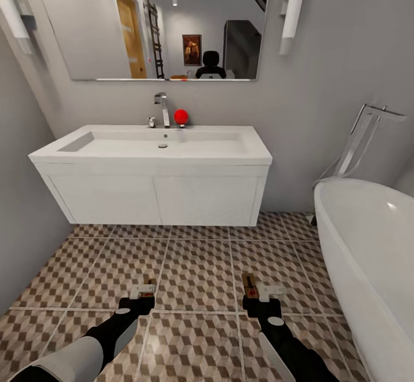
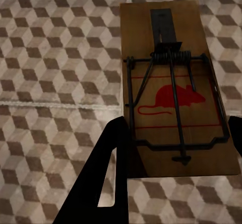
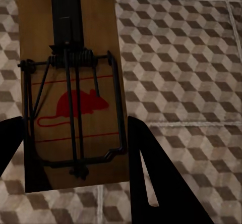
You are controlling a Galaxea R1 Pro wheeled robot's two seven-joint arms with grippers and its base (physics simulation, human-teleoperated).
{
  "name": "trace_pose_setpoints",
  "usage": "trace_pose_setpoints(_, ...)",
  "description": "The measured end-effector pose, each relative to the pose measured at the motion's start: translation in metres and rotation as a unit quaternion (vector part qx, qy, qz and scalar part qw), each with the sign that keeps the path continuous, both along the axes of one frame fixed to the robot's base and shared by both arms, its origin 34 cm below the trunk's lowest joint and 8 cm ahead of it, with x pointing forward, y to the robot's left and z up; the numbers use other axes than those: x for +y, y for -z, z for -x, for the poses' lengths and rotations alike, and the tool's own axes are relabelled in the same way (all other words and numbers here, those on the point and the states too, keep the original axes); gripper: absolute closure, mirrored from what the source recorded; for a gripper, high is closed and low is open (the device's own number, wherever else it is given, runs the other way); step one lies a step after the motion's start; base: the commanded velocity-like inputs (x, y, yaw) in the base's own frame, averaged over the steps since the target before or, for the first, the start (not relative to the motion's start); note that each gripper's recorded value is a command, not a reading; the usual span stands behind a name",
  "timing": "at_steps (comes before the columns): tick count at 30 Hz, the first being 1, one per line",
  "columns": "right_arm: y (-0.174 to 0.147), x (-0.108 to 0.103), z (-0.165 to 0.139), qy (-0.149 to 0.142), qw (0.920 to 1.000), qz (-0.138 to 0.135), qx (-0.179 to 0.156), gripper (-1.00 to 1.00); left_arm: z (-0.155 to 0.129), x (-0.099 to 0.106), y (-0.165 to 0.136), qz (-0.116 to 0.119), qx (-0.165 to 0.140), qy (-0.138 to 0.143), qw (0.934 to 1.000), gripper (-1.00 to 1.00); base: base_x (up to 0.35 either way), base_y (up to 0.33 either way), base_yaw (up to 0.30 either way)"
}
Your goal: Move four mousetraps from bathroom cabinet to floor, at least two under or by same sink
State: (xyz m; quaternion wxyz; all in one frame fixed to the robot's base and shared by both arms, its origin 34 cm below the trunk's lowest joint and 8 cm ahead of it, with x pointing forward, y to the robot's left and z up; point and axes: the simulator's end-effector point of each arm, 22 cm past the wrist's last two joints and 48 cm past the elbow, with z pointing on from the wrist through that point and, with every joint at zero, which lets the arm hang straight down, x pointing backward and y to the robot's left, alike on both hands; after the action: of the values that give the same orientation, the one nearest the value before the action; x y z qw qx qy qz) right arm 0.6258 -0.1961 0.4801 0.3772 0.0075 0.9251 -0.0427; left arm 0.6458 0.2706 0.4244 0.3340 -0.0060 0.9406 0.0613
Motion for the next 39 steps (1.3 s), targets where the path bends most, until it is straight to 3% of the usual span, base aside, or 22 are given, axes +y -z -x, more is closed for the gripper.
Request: trace_pose_setpoints(39,0.113,0.0,0.03,0.0,0.9995,0.0,0.03,1.0,0.033,0.0,0.114,0.0,0.03,0.0,0.9995,1.0,0.0,0.0,0.0)
